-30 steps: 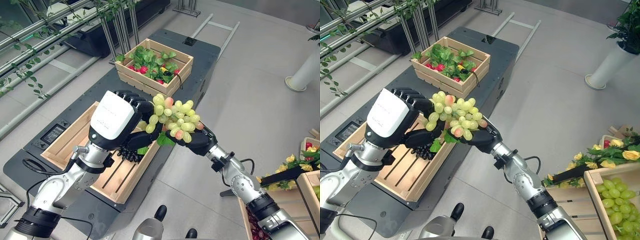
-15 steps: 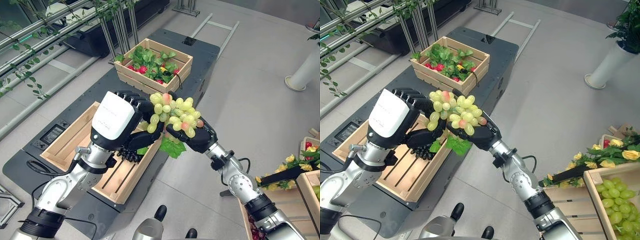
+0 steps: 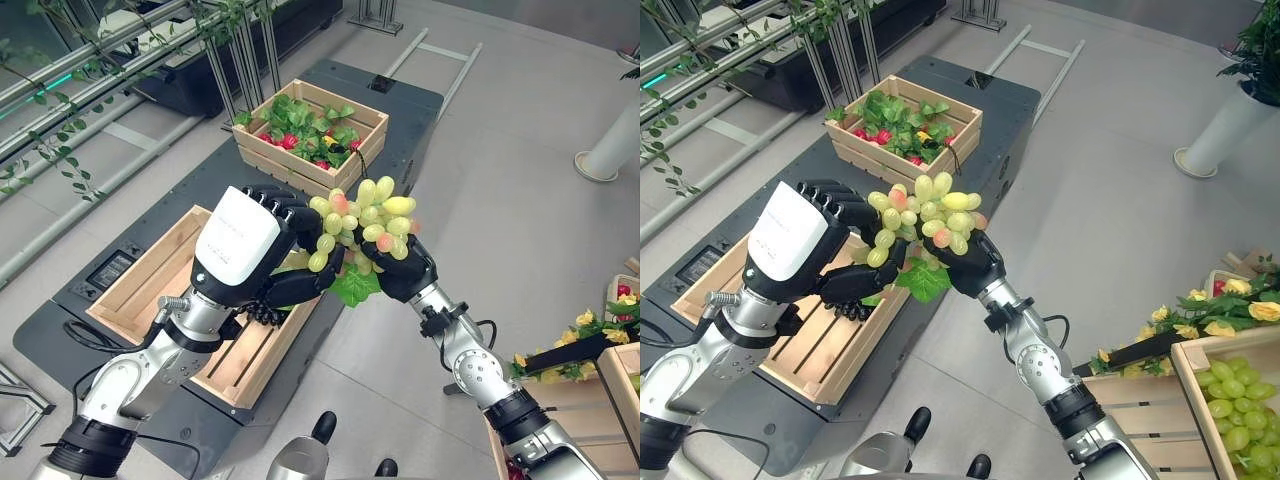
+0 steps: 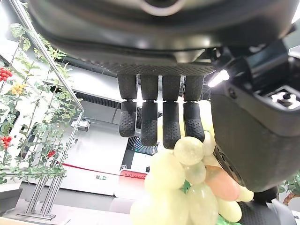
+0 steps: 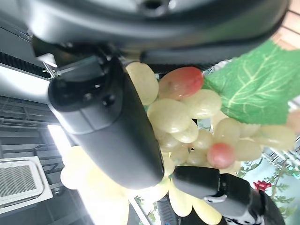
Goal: Pick up the fruits from the basket on one side to the basket on the other side
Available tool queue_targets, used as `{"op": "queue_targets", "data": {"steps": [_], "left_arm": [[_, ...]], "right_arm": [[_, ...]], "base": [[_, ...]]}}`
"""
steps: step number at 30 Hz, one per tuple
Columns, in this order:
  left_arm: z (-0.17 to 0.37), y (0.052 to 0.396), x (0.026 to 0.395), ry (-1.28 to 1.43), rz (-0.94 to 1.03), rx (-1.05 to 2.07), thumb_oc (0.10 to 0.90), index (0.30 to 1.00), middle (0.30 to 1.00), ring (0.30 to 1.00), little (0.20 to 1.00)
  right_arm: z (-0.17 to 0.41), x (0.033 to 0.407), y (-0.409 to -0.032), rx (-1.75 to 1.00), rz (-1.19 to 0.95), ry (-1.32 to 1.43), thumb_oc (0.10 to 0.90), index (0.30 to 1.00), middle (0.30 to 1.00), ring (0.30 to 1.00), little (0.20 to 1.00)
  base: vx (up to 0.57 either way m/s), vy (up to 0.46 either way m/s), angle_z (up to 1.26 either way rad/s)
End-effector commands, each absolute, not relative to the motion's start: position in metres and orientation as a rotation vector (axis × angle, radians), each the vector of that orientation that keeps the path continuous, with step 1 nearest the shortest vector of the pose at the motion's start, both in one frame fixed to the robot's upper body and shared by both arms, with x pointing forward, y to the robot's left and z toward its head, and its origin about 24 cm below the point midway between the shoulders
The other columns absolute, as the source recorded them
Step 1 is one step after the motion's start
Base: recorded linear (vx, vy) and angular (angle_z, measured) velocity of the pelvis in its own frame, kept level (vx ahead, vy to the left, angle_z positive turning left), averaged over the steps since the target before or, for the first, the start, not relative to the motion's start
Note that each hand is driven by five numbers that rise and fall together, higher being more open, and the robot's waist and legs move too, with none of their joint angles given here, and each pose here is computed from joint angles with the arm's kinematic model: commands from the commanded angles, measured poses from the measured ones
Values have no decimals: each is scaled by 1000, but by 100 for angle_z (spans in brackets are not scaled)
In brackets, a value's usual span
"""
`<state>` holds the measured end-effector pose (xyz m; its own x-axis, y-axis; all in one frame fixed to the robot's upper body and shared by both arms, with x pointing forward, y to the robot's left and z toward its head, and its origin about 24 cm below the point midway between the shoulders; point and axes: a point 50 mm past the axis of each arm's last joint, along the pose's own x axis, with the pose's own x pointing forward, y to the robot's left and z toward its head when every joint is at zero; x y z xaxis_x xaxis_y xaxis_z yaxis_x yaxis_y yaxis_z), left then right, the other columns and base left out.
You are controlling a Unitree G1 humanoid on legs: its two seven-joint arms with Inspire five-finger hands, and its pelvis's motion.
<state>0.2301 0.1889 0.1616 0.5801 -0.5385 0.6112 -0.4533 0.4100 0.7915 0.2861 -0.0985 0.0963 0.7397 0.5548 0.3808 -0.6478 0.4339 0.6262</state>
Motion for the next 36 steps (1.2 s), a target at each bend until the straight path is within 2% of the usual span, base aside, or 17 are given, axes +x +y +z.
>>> {"op": "queue_targets", "data": {"steps": [1, 5, 6, 7, 8, 9, 10, 19, 25, 36], "left_arm": [[170, 189, 237, -1026, 3, 1080, 400, 300, 300, 300, 300], [169, 187, 237, -1030, -6, 1062, 405, 307, 307, 307, 307], [170, 187, 237, -1031, -6, 1056, 469, 404, 404, 404, 404], [170, 187, 237, -1031, -6, 1056, 469, 404, 404, 404, 404], [170, 187, 237, -1037, -3, 1043, 571, 556, 556, 556, 556], [170, 187, 237, -1038, -2, 1041, 616, 625, 625, 625, 625], [171, 187, 237, -1038, 1, 1031, 800, 900, 900, 900, 900], [173, 191, 242, -1042, 85, 920, 800, 900, 900, 900, 900], [178, 187, 245, -1057, 138, 663, 800, 900, 900, 900, 900], [182, 159, 249, -1061, 34, 498, 800, 900, 900, 900, 900]], "right_arm": [[140, 278, -86, 989, 835, -391, 400, 300, 300, 300, 300], [141, 279, -89, 982, 810, -397, 400, 300, 300, 300, 300], [141, 279, -90, 977, 805, -399, 400, 300, 300, 300, 300], [141, 279, -90, 977, 805, -399, 400, 300, 300, 300, 300], [141, 279, -92, 963, 789, -406, 400, 300, 300, 300, 300], [141, 279, -93, 962, 786, -408, 400, 300, 300, 300, 300], [141, 279, -96, 954, 769, -416, 400, 300, 300, 300, 300], [144, 278, -115, 908, 695, -454, 400, 300, 300, 300, 300], [144, 276, -131, 882, 646, -460, 400, 300, 300, 300, 300], [156, 274, -147, 912, 581, -525, 400, 300, 300, 300, 300]], "base": [[0, 0, 0], [0, 0, 0], [0, 0, 0], [0, 0, 0], [0, 0, 0], [0, 0, 0], [0, 0, 0], [-8, 26, -12], [-7, 32, -22], [-11, 43, -24]]}}
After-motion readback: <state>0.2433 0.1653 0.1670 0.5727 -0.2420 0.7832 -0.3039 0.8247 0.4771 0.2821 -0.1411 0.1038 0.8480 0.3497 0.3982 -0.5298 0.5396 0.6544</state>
